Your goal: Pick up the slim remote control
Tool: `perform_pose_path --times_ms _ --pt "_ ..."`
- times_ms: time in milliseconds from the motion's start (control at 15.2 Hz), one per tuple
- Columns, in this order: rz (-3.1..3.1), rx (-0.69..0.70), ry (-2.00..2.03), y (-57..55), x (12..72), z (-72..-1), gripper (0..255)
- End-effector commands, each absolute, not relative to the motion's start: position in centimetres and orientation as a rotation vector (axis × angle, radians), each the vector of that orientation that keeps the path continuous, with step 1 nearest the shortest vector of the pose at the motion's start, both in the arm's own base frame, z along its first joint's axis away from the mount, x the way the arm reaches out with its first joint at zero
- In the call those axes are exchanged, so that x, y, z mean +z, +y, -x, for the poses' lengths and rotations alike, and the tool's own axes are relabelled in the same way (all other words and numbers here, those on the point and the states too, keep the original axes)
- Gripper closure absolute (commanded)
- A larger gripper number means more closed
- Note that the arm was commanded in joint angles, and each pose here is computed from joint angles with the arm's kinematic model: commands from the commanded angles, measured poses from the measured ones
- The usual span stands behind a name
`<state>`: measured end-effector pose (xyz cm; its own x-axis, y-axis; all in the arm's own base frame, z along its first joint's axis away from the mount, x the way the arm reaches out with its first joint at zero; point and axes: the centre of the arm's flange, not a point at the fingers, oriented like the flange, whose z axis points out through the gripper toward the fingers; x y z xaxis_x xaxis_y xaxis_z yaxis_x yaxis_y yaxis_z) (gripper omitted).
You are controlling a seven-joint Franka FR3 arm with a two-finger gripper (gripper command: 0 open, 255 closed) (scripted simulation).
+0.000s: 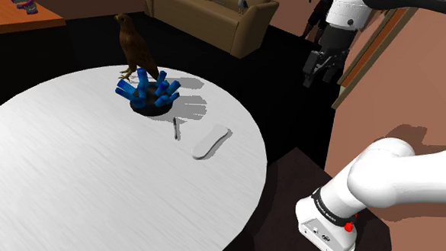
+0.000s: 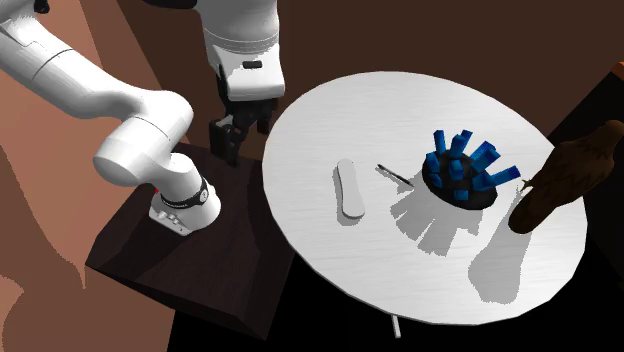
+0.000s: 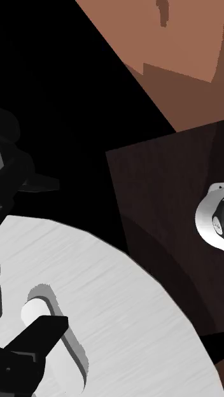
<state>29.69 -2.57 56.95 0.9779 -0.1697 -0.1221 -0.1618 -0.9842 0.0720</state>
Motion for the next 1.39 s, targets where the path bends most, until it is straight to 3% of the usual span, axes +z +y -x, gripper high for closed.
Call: perform_pose_path --times_ms 0,1320 --pt "-3.063 -0.197 -0.257 -2.6 56.9 -29.7 0" --pt "-2.87 -0.079 -1.186 12.6 38.0 -37.1 0"
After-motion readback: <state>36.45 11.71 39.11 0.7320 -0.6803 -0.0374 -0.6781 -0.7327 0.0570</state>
